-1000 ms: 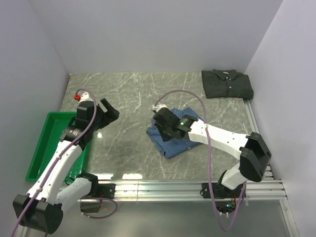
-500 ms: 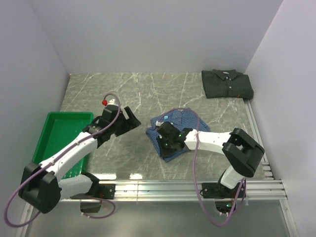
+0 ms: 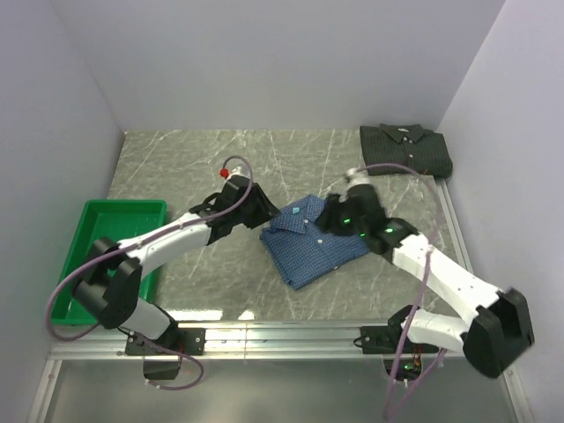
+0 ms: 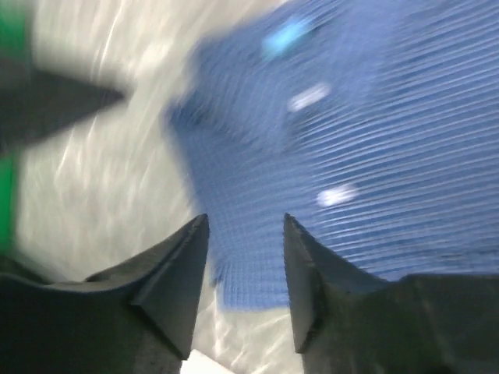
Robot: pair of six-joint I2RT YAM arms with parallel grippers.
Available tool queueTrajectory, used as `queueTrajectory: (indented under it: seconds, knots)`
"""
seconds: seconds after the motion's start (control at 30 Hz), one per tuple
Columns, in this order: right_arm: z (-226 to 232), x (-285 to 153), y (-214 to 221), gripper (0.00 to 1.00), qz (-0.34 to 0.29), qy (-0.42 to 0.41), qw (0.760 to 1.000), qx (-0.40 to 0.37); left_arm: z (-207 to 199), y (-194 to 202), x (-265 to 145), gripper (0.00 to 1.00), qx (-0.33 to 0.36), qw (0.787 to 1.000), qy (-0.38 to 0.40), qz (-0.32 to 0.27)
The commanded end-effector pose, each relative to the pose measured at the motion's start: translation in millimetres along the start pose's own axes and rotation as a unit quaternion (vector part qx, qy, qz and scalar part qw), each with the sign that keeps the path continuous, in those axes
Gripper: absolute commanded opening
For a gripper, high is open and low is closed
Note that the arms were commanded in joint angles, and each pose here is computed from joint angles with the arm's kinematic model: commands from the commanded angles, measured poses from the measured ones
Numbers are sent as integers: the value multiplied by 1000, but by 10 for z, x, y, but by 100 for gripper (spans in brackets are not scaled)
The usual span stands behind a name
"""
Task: Fold and stack the long sleeve shirts
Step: Fold the shirt
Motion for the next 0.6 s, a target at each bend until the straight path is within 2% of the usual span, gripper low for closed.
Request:
queueTrajectory:
  seconds: [0.0, 0.07, 0.17, 0.33, 0.43, 0.57]
  knots:
    - [-613, -102, -94, 55, -41, 66, 992, 97, -301, 25, 170, 42, -24, 999, 43, 1]
    - [-769, -108, -62, 56, -50, 51, 989, 132, -188, 157, 309, 27, -28, 999, 30, 19]
    - [-1104, -75, 3, 56, -59, 56, 978, 195, 15, 258, 469, 17, -47, 999, 13, 24]
    - [-1471, 107, 404, 50, -33, 70, 955, 285, 481, 436, 631, 10, -57, 997, -45, 31]
    - [-1544, 226, 554, 47, -20, 71, 950, 303, 643, 472, 709, 7, -49, 995, -76, 34]
    - [-1475, 370, 711, 46, 38, 50, 949, 308, 933, 292, 761, 7, -47, 988, -147, 20]
Point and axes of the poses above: each gripper's point midway between its finger pads, its own x axis out along the fingers, its own z axis along the line the jaws close on, y = z × x, the point moved 3 cm from there along -x, back along the fingers, and after that the axes turned 7 degrees about -x, right-handed, at the moved point
